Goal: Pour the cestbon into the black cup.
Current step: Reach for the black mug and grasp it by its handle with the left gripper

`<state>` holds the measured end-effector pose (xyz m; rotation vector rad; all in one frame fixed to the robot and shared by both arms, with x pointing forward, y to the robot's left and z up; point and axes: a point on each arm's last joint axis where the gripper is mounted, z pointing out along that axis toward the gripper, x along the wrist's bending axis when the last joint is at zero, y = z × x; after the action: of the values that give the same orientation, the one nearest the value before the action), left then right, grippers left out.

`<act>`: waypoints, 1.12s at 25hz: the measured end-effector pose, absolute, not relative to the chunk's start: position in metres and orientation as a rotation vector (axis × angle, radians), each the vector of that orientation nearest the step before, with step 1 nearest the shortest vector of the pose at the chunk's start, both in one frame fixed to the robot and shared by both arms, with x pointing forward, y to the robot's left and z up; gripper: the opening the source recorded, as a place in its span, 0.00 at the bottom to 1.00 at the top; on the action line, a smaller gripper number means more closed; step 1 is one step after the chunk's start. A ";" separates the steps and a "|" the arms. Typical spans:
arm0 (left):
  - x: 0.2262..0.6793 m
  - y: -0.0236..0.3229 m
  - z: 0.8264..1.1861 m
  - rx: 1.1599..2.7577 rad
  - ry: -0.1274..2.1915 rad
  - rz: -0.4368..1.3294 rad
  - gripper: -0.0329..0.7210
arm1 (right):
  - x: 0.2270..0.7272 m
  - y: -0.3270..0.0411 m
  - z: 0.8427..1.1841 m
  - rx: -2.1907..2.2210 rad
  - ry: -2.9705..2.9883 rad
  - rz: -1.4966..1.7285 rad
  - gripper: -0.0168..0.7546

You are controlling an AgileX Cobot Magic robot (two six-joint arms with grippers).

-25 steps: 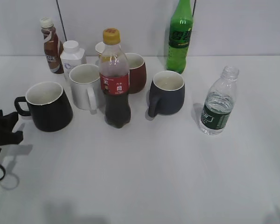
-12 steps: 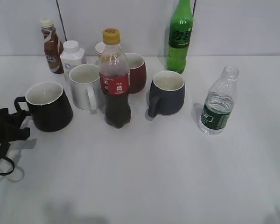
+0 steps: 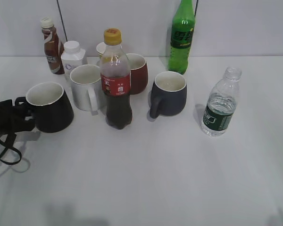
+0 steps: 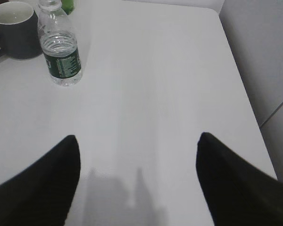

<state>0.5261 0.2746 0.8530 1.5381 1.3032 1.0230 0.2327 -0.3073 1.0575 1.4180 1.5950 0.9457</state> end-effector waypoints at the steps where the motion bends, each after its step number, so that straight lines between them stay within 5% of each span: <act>1: 0.527 0.274 0.851 1.544 1.303 1.018 0.52 | 0.233 -0.307 1.057 1.418 1.595 0.946 0.79; 16: 0.538 0.271 0.842 1.553 1.276 1.006 0.42 | 0.233 -0.307 1.057 1.417 1.595 0.945 0.79; 22: 0.541 0.271 0.842 1.541 1.274 1.003 0.12 | 0.233 -0.307 1.057 1.418 1.595 0.946 0.79; 28: 0.539 0.271 0.848 1.541 1.271 1.007 0.12 | 0.232 -0.303 1.057 1.424 1.616 1.000 0.78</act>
<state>0.5387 0.2715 0.8479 1.5412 1.2710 1.0067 0.2323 -0.3031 1.0575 1.4239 1.6157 0.9999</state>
